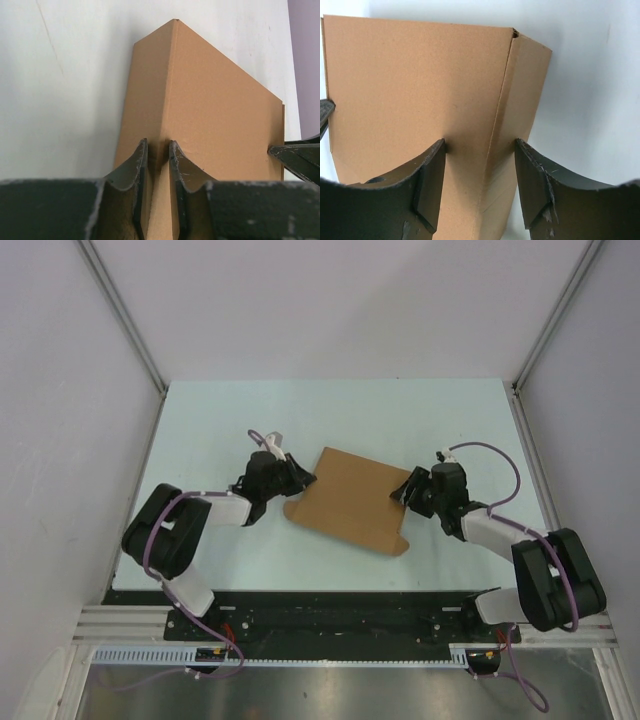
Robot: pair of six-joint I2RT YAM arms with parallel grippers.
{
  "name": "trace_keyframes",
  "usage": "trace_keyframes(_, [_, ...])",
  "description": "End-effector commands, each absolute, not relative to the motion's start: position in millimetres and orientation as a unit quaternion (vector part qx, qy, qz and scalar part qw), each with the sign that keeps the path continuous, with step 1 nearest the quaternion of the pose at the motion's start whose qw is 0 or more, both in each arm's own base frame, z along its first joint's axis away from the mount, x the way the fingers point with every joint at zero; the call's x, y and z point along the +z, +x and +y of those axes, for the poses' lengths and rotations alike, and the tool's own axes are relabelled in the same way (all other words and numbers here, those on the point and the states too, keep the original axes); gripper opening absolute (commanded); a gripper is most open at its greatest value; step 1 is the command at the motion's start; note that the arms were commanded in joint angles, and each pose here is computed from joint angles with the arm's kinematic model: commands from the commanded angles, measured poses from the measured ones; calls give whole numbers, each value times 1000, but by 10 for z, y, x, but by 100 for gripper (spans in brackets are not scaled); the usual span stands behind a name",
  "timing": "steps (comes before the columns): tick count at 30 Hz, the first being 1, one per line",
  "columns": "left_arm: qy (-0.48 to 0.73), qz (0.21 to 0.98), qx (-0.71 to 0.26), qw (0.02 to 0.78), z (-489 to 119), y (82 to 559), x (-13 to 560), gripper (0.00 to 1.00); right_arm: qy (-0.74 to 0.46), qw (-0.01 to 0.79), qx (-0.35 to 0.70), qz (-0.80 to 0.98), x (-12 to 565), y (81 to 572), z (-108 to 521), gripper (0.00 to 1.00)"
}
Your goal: Fold the paper box
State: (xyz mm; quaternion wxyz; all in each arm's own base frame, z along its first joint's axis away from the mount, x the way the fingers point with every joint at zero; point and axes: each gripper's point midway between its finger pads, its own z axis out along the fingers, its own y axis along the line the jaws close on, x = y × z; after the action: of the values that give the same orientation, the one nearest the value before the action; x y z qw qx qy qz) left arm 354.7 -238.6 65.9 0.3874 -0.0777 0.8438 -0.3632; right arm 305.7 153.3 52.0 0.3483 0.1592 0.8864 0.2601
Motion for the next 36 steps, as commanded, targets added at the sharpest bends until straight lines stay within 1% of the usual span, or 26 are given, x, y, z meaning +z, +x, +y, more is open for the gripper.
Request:
trace_keyframes(1, [-42,850,-397,342,-2731,3540,644,21,156,326,206,909,279,3177,1361,38])
trace_keyframes(3, [-42,854,-393,338,-2732,3567,607,23,153,326,202,911,287,3230,1349,37])
trace_keyframes(5, [-43,849,-395,347,-2711,3609,681,24,154,329,199,910,333,3242,1318,41])
trace_keyframes(6, [-45,846,-396,354,-2686,3630,733,28,156,334,197,908,382,3253,1296,45])
trace_keyframes(7, [-54,845,-391,362,-2604,3660,760,31,160,343,197,905,467,3284,1275,57])
trace_keyframes(8, [-57,834,-395,382,-2558,3695,942,35,163,343,194,905,512,3268,1245,63])
trace_keyframes(9, [-62,829,-393,393,-2502,3712,1029,41,167,357,188,900,656,3264,1200,68])
trace_keyframes(10, [-75,824,-384,410,-2392,3767,1126,43,168,371,188,894,815,3318,1189,76])
trace_keyframes(11, [-80,812,-383,432,-2307,3765,1369,45,169,370,180,896,884,3272,1147,79])
trace_keyframes(13, [-102,799,-356,474,-2085,3830,1628,50,168,416,171,878,1288,3365,1069,86])
trace_keyframes(14, [-106,786,-351,498,-1987,3763,1899,52,165,417,164,879,1371,3345,1043,87])
trace_keyframes(17, [-125,755,-339,547,-1759,3607,2329,55,159,446,157,866,1711,3452,1010,88])
trace_keyframes(18, [-130,752,-343,548,-1742,3545,2376,55,163,446,152,867,1714,3496,994,88])
trace_keyframes(19, [-129,755,-347,542,-1759,3456,2358,55,170,436,151,871,1648,3557,1008,85])
trace_keyframes(21, [-136,758,-344,536,-1738,3304,2330,52,179,448,153,863,1664,3723,1016,82])
trace_keyframes(22, [-134,770,-347,518,-1803,3176,2168,51,188,439,146,866,1536,3795,1006,79])
trace_keyframes(24, [-139,776,-347,509,-1818,2978,2047,47,200,461,165,849,1625,3999,1034,74])
trace_keyframes(25, [-128,791,-344,488,-1886,2793,1793,46,206,465,161,846,1617,4079,1001,71])
trace_keyframes(26, [-128,786,-351,492,-1882,2681,1792,45,207,467,160,845,1556,4198,1018,69])
trace_keyframes(27, [-133,788,-357,484,-1934,2560,1715,41,205,473,161,842,1606,4319,1035,69])
trace_keyframes(28, [-134,799,-352,469,-1912,2436,1461,38,203,472,155,844,1590,4398,1030,68])
trace_keyframes(29, [-137,794,-363,468,-1911,2357,1439,36,200,454,142,857,1381,4467,1036,68])
trace_keyframes(30, [-147,805,-364,445,-1914,2234,1198,30,193,458,135,857,1397,4550,1035,69])
trace_keyframes(32, [-156,805,-380,428,-1939,2141,1069,23,188,435,116,873,1114,4596,1025,70])
trace_keyframes(33, [-156,815,-376,412,-1929,2074,910,21,185,428,115,877,1038,4598,1042,70])
trace_keyframes(36, [-152,822,-382,395,-1947,2000,784,16,182,384,93,900,677,4500,1040,72])
